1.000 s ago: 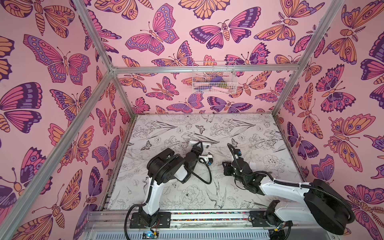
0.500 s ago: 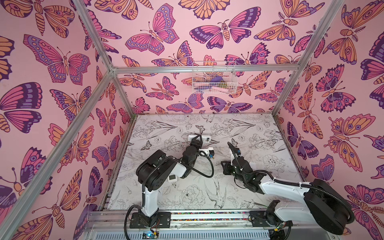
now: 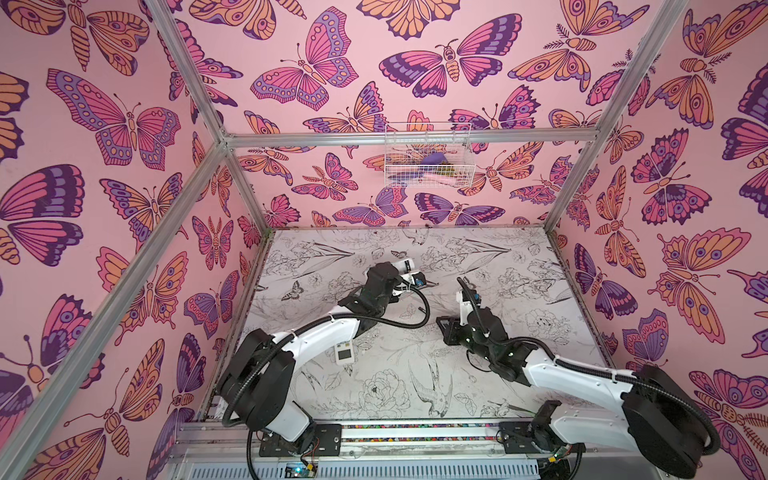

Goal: Unload the batteries from the remote control
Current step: 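Lower the remote onto the table with the left gripper and release it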

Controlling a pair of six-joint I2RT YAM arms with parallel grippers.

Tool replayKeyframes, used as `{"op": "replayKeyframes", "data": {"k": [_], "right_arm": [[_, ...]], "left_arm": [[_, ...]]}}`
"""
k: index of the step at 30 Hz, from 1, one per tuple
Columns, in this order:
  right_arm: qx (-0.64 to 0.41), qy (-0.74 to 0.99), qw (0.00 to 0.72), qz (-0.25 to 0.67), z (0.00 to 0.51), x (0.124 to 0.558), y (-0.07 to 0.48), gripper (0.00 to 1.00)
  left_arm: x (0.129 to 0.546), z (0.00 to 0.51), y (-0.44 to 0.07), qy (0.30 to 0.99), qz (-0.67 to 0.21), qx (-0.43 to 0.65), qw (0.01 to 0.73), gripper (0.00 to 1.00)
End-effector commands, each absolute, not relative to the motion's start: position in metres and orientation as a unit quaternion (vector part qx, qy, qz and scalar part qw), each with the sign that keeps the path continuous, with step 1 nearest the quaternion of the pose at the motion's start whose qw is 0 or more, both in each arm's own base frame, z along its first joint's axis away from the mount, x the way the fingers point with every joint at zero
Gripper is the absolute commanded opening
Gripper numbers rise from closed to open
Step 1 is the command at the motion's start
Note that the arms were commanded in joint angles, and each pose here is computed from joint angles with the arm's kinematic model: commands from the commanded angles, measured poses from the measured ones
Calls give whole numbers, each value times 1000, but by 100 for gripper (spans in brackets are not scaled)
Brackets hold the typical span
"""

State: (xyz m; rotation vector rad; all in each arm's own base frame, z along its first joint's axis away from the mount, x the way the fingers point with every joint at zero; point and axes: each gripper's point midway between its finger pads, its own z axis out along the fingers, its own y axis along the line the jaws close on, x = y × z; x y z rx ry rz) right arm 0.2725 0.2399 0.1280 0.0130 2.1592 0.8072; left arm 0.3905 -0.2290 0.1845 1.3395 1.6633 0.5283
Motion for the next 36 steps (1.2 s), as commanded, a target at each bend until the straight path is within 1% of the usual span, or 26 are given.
{"op": "replayKeyframes", "data": {"k": [1, 4, 7, 12, 20, 25, 36], "right_arm": [[27, 854, 411, 319, 129, 270, 229, 0], [39, 854, 415, 312, 127, 269, 222, 0], [37, 855, 411, 313, 129, 266, 221, 0], [35, 861, 414, 295, 126, 266, 216, 0], [35, 865, 400, 301, 117, 263, 224, 0], [42, 856, 394, 333, 117, 260, 237, 0], [15, 870, 367, 329, 105, 252, 259, 0]], "left_arm": [[343, 141, -209, 787, 119, 498, 346, 0], [323, 124, -209, 828, 65, 460, 313, 0], [305, 112, -212, 851, 20, 442, 284, 0], [286, 101, -216, 864, -28, 430, 261, 0], [251, 72, -226, 887, -111, 405, 191, 1], [246, 61, -228, 898, -126, 383, 176, 3], [254, 39, -228, 912, -107, 361, 160, 8]]}}
